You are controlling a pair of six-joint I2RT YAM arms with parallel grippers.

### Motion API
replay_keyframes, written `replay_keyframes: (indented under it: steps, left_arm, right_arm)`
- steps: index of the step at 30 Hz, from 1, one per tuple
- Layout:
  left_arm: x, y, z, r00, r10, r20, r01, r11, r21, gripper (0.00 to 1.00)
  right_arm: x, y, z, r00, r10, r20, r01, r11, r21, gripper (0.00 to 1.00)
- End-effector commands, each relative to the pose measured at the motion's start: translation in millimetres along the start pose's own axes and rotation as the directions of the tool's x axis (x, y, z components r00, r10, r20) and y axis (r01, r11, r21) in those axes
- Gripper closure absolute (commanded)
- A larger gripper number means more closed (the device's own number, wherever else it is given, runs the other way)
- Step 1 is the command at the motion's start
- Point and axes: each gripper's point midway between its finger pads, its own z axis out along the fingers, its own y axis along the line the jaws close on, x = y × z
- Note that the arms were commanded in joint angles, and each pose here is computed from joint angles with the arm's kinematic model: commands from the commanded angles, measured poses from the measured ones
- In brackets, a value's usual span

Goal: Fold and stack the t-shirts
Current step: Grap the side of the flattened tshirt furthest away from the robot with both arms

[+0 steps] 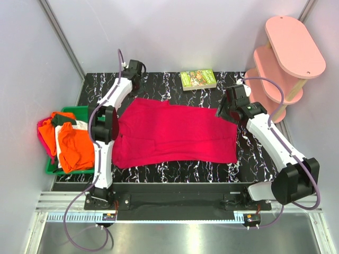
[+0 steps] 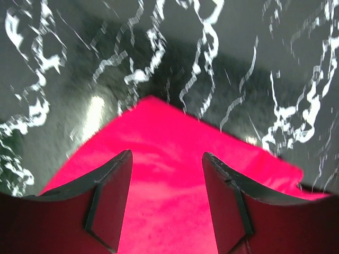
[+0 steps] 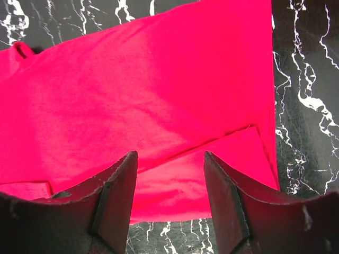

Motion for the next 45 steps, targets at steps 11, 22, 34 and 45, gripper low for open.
replay_keyframes:
  steps: [11, 22, 34, 45]
  left_arm:
    - [-6, -11, 43, 0.999, -0.03, -0.035, 0.032, 0.996, 0.078, 0.37]
    - [16, -13, 64, 0.993, -0.057, -0.1, 0.065, 0.994, 0.084, 0.39]
    - [26, -2, 55, 0.993, -0.046, -0.112, 0.052, 0.998, 0.048, 1.0]
    - [-16, -9, -16, 0.998, -0.053, 0.045, 0.048, 0.994, 0.103, 1.0]
  right_arm:
    - [-3, 1, -11, 0.999, -0.036, 0.02, 0.036, 0.999, -0.02, 0.4]
    - [2, -5, -7, 0.999, -0.046, 0.013, 0.046, 0.999, 0.0, 0.39]
    - [6, -6, -7, 0.999, -0.042, 0.014, 0.042, 0.999, -0.006, 0.39]
    - [11, -3, -7, 1.0, -0.02, 0.01, 0.021, 0.999, -0.039, 0.41]
